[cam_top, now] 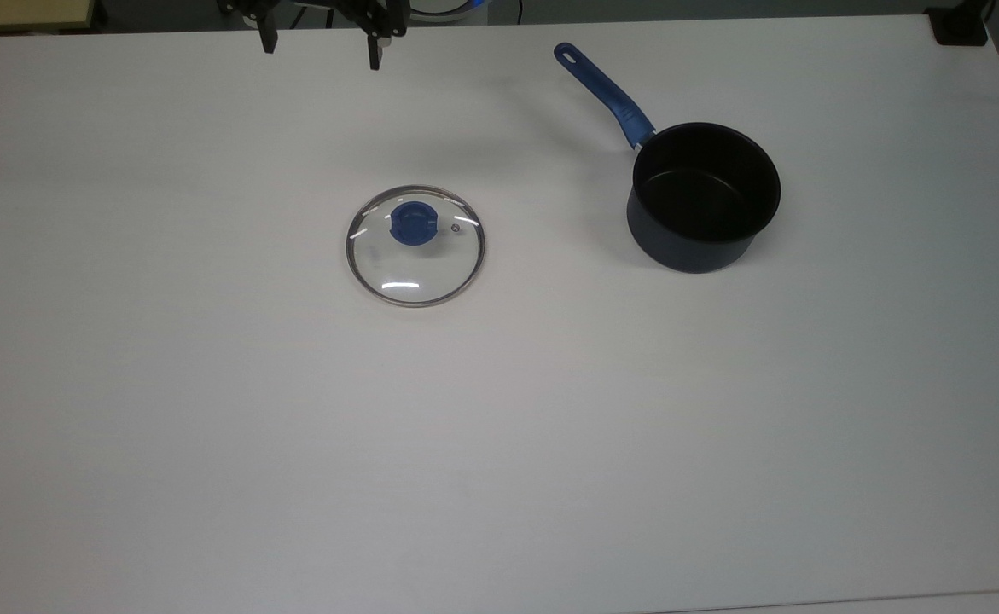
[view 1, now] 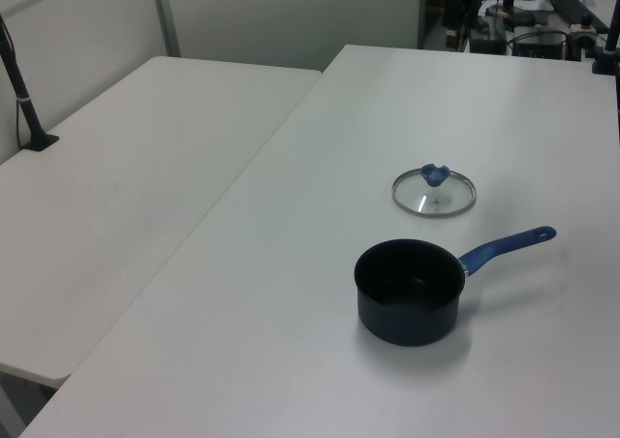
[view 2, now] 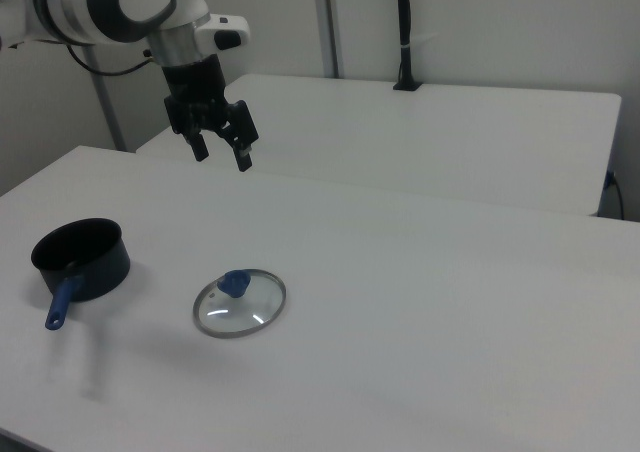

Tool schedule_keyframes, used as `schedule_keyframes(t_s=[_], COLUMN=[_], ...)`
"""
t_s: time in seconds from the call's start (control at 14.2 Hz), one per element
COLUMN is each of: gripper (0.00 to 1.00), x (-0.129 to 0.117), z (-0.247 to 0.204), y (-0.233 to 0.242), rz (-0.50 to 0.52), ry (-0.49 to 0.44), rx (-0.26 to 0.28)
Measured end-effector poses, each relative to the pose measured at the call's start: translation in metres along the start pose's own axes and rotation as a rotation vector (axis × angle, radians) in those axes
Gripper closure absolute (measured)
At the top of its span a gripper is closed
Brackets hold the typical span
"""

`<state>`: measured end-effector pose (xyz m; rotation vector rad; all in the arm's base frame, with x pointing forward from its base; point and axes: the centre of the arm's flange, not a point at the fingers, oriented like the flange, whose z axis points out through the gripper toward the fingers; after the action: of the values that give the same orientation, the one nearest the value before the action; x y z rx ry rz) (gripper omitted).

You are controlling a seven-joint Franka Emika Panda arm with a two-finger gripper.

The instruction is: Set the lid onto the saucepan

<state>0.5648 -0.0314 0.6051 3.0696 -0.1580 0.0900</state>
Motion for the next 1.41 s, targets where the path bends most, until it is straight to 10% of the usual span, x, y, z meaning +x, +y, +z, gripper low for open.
schedule_keyframes(t_s=[1.41], gripper=[0.00], x=[0.009], z=[0.050], y=[-0.005], rz=[-0.045], ry=[-0.039], rx=[0.032])
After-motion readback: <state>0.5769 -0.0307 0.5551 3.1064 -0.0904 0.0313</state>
